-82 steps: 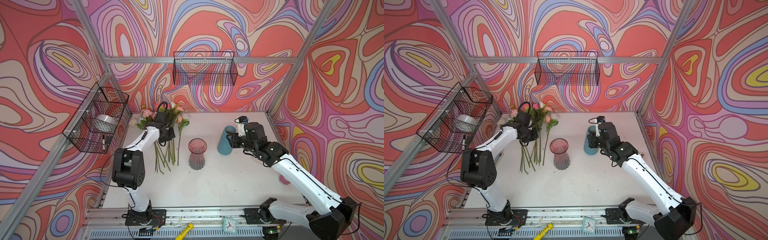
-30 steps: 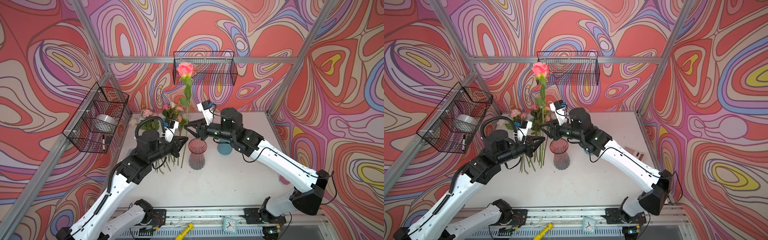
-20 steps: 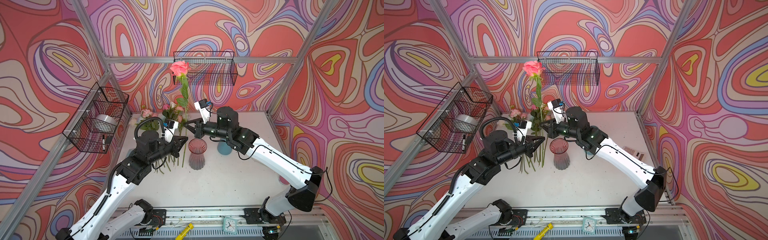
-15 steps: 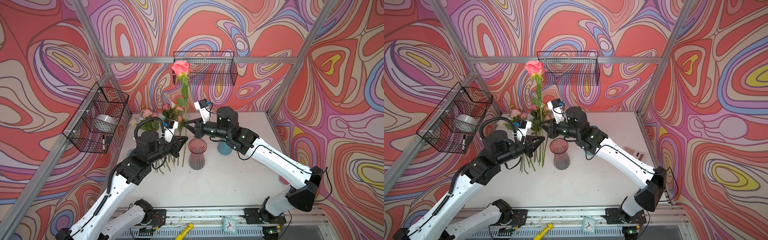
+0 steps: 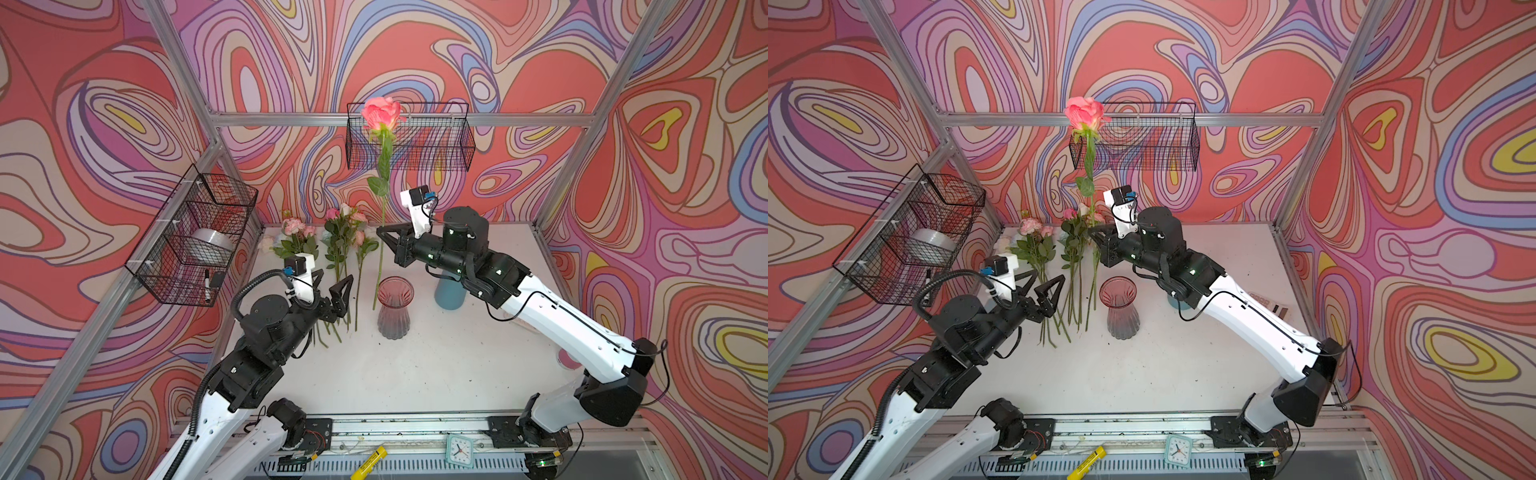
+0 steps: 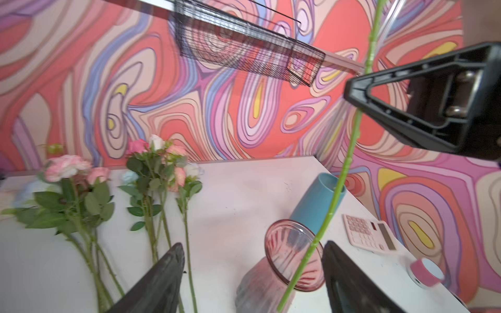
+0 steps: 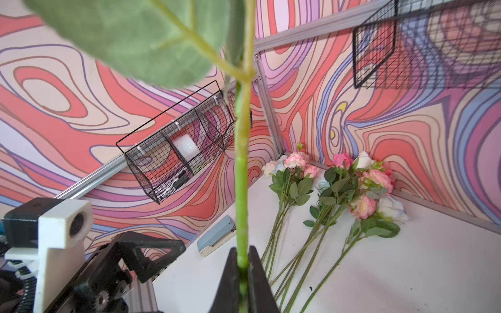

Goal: Arrange flowers in a vase
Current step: Place the flower in the vase.

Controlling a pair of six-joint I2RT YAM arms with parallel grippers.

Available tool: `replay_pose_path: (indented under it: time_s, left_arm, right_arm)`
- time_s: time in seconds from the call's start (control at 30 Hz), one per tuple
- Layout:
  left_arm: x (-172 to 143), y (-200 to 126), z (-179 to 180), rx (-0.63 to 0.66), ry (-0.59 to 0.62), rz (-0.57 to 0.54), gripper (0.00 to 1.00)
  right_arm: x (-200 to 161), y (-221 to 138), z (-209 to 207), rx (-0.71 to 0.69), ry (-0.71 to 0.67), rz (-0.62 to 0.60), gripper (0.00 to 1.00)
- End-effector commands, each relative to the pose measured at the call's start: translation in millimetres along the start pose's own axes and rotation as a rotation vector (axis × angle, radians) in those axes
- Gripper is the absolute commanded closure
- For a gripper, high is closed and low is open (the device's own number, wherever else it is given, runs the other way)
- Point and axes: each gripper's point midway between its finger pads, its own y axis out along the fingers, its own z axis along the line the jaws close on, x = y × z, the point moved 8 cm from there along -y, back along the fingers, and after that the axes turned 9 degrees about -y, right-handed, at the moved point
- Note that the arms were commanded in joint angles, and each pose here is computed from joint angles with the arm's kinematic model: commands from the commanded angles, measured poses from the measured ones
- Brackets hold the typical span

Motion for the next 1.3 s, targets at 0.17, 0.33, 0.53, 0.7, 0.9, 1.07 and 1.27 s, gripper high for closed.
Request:
replay_pose_path:
  time_s: [0.17,0.33,0.53,0.7,0.9,1.07,1.27]
  left_arm:
    - [15,-19,22,0.183,-0.073,-0.226,0.18]
    - [12,-17,25,0.197,-0.079,-0.224,0.18]
    - [7,-8,23,0.194,-0.079,-0.176,0.17]
    - [3,-2,23,0.208,-0.078,-0.142,0.17]
    - [0,2,23,0.215,-0.08,-0.119,0.18]
    - [-7,12,22,0.213,-0.09,-0.069,0.17]
    - [-23,25,26,0.235,-0.128,0.004,0.17]
  right_arm:
    - [40,-30,-7,-0.176,-0.12,-0.073,1.0]
    - [18,-25,-14,-0.223,-0.122,-0.024,1.0]
    - [-33,-8,-24,-0.245,-0.065,0.054,1.0]
    - [-77,4,-30,-0.241,-0.008,0.127,1.0]
    - [-105,7,-33,-0.239,0.04,0.174,1.0]
    - [-125,10,-36,-0.242,0.071,0.206,1.0]
    - [-131,7,-34,-0.231,0.088,0.22,0.92]
